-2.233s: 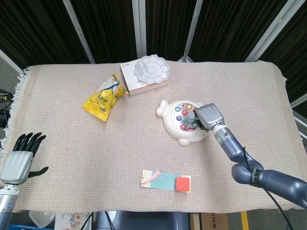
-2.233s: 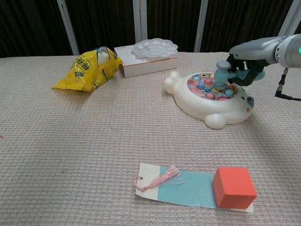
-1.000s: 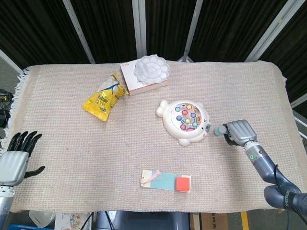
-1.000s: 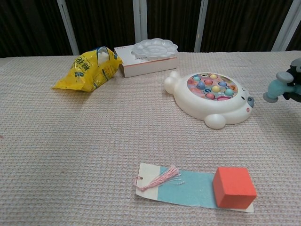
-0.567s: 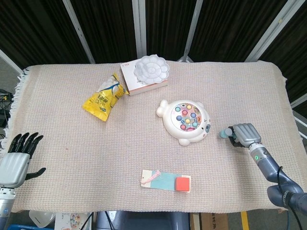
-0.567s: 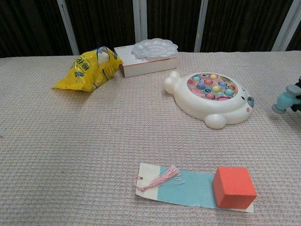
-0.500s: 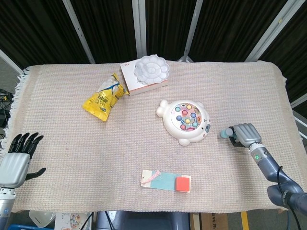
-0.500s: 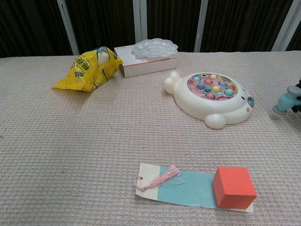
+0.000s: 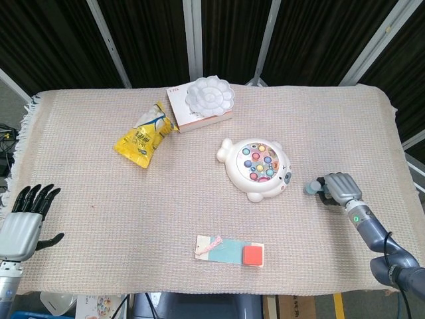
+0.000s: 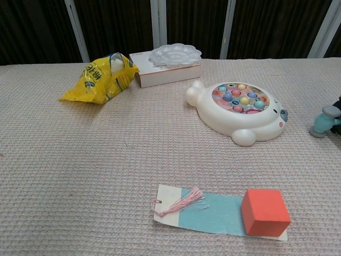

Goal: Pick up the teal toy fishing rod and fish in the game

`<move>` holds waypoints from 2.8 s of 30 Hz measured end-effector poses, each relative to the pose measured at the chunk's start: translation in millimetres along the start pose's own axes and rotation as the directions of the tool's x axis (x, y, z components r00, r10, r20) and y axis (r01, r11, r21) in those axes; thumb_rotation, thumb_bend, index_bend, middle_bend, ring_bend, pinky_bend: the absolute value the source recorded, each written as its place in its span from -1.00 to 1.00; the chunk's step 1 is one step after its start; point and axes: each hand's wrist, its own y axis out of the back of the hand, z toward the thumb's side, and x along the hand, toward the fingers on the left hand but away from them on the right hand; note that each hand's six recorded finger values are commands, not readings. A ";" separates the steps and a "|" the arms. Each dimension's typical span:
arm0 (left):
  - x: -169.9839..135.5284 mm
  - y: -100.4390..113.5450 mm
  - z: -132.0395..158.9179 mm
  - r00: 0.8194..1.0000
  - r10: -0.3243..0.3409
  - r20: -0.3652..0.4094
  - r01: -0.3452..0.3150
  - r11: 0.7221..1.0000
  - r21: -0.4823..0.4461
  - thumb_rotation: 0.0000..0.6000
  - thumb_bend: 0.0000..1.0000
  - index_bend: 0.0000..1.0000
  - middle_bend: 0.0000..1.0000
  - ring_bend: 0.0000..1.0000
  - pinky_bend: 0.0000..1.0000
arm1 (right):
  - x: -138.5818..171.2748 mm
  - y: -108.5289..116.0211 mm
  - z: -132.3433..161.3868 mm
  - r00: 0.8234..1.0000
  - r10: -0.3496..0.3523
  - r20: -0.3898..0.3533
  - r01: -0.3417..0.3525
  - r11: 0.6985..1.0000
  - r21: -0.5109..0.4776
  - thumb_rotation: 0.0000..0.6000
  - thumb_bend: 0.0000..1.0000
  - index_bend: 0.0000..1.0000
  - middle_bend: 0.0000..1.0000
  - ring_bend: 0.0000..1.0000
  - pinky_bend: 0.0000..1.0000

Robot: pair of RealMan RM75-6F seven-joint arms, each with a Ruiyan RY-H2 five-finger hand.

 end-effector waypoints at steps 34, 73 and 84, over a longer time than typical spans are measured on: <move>3.0 -4.0 -0.6 1.000 -0.009 0.000 0.009 1.000 -0.007 1.00 -0.83 -0.77 -0.87 -1.00 -1.00 | -2.3 0.9 -4.2 0.998 0.059 0.036 -0.060 0.998 0.034 1.00 -0.15 -0.75 -0.39 -0.79 -0.83; 5.5 -4.1 -2.4 1.000 -0.001 0.001 0.001 1.000 -0.021 1.00 -0.83 -0.78 -0.87 -1.00 -1.00 | 2.6 18.6 3.7 0.996 0.066 0.059 -0.070 0.995 0.078 1.00 -0.15 -1.00 -1.00 -1.00 -1.00; 5.3 1.5 -6.4 0.999 0.042 -0.007 -0.042 0.998 -0.041 1.00 -0.83 -0.79 -0.87 -1.00 -1.00 | 46.1 40.1 1.2 0.995 -0.085 0.051 0.085 0.996 0.021 1.00 -0.15 -1.00 -1.00 -1.00 -1.00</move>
